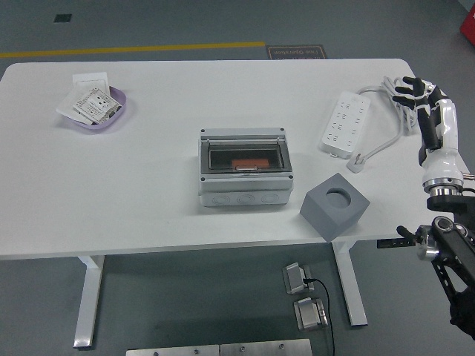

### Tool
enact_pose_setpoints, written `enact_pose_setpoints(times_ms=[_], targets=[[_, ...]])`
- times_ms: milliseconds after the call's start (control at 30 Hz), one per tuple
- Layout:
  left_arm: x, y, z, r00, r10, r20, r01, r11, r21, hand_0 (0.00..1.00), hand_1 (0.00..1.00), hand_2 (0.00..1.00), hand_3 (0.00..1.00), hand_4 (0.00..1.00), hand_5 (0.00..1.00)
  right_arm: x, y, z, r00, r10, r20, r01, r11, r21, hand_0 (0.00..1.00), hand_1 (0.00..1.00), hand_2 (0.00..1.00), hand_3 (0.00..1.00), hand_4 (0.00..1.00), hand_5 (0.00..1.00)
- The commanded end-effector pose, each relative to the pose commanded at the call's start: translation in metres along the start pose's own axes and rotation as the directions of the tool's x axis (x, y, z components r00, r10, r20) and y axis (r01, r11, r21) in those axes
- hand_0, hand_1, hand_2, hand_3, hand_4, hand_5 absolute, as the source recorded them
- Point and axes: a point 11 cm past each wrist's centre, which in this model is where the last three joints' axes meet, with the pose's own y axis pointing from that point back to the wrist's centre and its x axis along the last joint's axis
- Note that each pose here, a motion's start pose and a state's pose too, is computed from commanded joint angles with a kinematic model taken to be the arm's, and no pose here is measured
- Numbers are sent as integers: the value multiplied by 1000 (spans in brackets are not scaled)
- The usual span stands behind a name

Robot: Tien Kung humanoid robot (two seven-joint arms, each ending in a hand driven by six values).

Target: Pick up the cylinder from the cube,place it in the box,flap close box

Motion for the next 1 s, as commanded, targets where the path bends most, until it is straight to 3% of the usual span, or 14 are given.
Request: enact_pose_setpoints(times_ms=[33,67,233,267,433,467,633,667,833,867,1000], targets=[[-1,0,0,1000,-1,2,1,1000,1,613,627,577,567,591,119,-1,0,1,1000,-3,-8,3,1000,0,660,532,603,622,925,709],[-1,0,-1,1000,-2,4,2,1000,1,613,627,577,568,592,121,-1,0,2,1000,-5,-14,5,1000,0,695,583,669,724,902,411],[-2,0,-1,1000,-3,10,3,1000,1,613,627,577,568,592,121,-1,1,8,1000,-2,-20,2,1000,-5,695,583,669,724,902,411],[-2,0,-1,1000,-3,10,3,1000,1,613,626,578,568,592,122,-1,2,9,1000,-3,-17,2,1000,-8,709,529,655,826,854,285],[-3,0,0,1000,-3,13,3,1000,-1,613,626,578,568,592,122,-4,5,14,1000,-9,4,9,1000,-19,709,529,655,826,854,285],[-3,0,0,1000,-3,13,3,1000,-1,613,626,577,568,592,121,-5,5,14,1000,-10,9,10,1000,-21,725,627,675,827,812,216],[-3,0,0,1000,-3,16,3,1000,-2,613,626,577,568,592,121,-6,5,13,999,-14,29,15,1000,-20,725,627,675,827,812,216],[-3,0,0,1000,-3,16,3,1000,-2,613,627,576,567,591,121,-6,5,12,999,-14,34,15,1000,-19,819,801,828,868,832,225],[-3,0,1,1000,-2,17,2,1000,-2,613,627,576,567,591,121,-5,4,11,998,-9,67,11,1000,-22,819,801,828,868,832,225],[-3,0,1,1000,-1,18,1,1000,-2,613,632,578,567,592,120,-5,5,12,997,-6,78,8,1000,-25,813,883,946,894,849,251],[-3,0,1,1000,0,19,0,1000,-3,613,632,578,567,592,120,-4,6,13,994,1,108,2,1000,-31,813,883,946,894,849,251]])
